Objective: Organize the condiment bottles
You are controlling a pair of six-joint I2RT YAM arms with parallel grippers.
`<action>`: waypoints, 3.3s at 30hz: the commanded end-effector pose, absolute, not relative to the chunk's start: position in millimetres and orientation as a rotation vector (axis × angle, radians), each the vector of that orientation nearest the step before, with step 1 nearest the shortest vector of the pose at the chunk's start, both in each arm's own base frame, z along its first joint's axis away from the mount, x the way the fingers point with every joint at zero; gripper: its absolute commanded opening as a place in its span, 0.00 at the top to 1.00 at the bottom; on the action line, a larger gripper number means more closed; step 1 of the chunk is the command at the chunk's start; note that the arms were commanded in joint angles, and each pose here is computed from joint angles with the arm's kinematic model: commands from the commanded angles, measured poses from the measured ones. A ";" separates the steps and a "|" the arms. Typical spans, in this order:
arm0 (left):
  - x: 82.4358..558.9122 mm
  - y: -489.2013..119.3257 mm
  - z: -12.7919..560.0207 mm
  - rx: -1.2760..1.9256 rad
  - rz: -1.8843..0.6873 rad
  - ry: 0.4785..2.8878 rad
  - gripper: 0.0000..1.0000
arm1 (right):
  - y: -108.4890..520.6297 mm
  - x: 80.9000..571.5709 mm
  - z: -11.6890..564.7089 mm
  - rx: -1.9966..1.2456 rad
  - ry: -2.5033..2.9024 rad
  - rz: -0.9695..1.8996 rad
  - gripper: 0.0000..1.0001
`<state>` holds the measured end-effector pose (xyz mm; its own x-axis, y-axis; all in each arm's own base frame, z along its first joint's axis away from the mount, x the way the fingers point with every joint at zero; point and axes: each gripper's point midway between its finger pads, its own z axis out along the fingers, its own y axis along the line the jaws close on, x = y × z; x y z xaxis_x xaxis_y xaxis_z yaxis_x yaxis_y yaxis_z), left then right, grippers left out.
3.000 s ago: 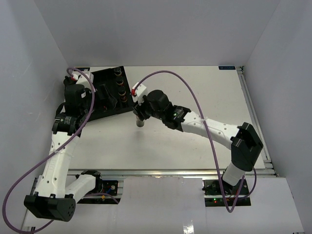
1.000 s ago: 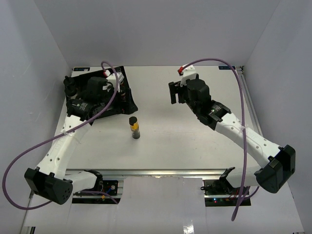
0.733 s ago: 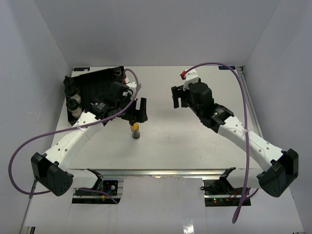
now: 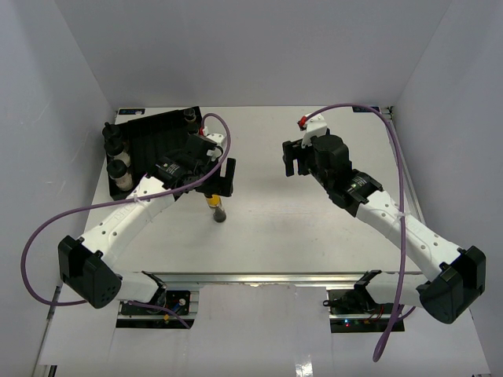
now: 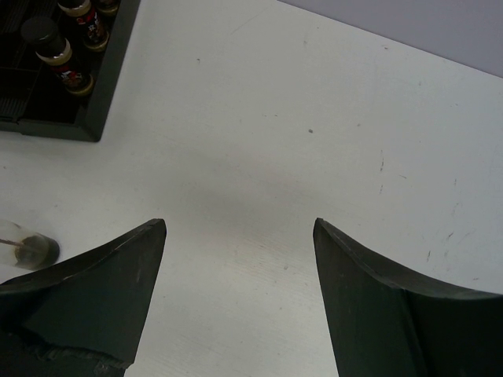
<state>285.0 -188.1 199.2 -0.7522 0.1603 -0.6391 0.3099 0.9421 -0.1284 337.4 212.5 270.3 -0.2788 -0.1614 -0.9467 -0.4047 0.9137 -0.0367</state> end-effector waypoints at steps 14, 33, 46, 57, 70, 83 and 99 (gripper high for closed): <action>276.0 -205.9 243.2 0.339 -0.454 2.330 0.05 | 212.8 344.8 277.0 -0.389 1.828 0.279 0.18; 275.1 -177.2 200.5 0.261 -0.235 2.458 0.08 | 205.5 341.6 282.3 -0.382 1.824 0.281 0.18; 273.4 -185.3 166.7 0.292 -0.243 2.541 0.19 | 203.9 341.7 282.9 -0.381 1.825 0.276 0.18; 275.2 -184.1 158.8 0.261 -0.214 2.570 0.55 | 202.9 341.1 281.7 -0.380 1.822 0.275 0.18; 294.7 -141.7 230.3 -0.031 0.012 2.432 1.00 | 200.7 339.6 282.2 -0.378 1.816 0.279 0.18; 370.0 -17.3 280.5 -0.364 0.162 2.264 1.00 | 198.6 336.4 284.0 -0.380 1.811 0.284 0.18; 413.1 5.7 247.3 -0.385 0.097 2.266 1.00 | 196.3 336.4 281.3 -0.382 1.800 0.276 0.18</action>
